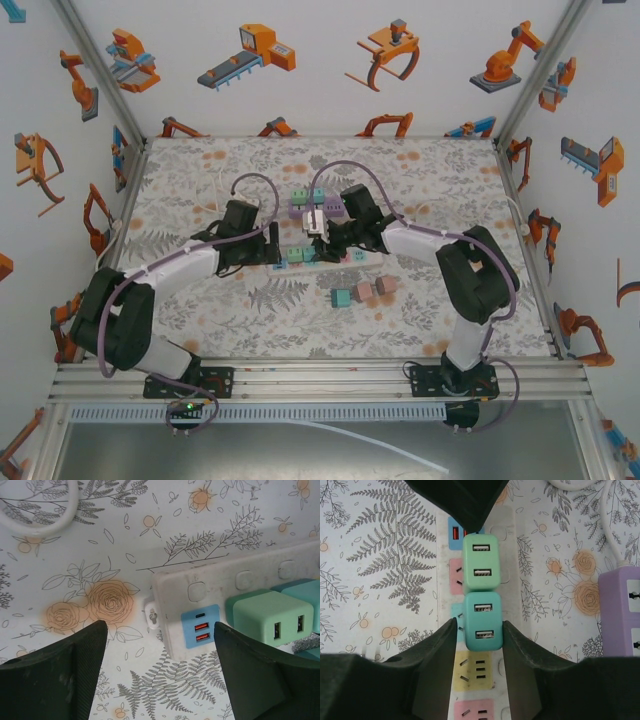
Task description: Pull the plug off the socket
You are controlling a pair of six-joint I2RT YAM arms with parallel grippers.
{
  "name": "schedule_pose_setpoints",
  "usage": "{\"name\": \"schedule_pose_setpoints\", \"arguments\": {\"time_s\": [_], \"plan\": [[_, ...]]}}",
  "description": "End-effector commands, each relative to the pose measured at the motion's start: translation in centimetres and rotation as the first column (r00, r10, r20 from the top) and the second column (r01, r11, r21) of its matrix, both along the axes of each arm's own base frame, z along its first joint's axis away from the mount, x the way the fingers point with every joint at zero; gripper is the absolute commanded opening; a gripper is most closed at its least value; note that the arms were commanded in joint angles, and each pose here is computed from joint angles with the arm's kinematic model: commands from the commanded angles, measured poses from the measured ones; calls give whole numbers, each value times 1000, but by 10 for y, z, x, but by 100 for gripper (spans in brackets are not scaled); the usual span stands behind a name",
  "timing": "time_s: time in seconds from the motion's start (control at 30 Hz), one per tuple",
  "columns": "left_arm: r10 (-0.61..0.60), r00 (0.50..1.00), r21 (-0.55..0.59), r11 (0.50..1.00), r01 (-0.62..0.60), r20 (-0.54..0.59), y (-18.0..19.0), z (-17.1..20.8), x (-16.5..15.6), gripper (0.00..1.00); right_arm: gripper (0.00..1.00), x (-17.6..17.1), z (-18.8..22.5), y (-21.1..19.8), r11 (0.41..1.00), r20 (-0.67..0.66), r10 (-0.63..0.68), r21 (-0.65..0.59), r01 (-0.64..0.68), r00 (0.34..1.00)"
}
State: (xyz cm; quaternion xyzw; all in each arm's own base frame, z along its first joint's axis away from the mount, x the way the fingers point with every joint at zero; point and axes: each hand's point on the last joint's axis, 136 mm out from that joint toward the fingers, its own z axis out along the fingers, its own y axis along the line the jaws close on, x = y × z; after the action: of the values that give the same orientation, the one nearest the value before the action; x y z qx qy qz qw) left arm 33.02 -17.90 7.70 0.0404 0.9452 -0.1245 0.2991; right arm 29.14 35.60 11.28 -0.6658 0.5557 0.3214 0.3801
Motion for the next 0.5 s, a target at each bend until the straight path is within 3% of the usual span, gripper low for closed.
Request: {"name": "schedule_pose_setpoints", "arguments": {"time_s": [0.0,0.47], "plan": [[-9,1000,-45,999,9,-8,-10,2,6,78,38,-2,6,5,999,-18,27,28,-26,999],[-24,994,58,998,31,-108,2,-34,-7,76,30,-2,14,7,998,-5,39,50,-39,999]]}}
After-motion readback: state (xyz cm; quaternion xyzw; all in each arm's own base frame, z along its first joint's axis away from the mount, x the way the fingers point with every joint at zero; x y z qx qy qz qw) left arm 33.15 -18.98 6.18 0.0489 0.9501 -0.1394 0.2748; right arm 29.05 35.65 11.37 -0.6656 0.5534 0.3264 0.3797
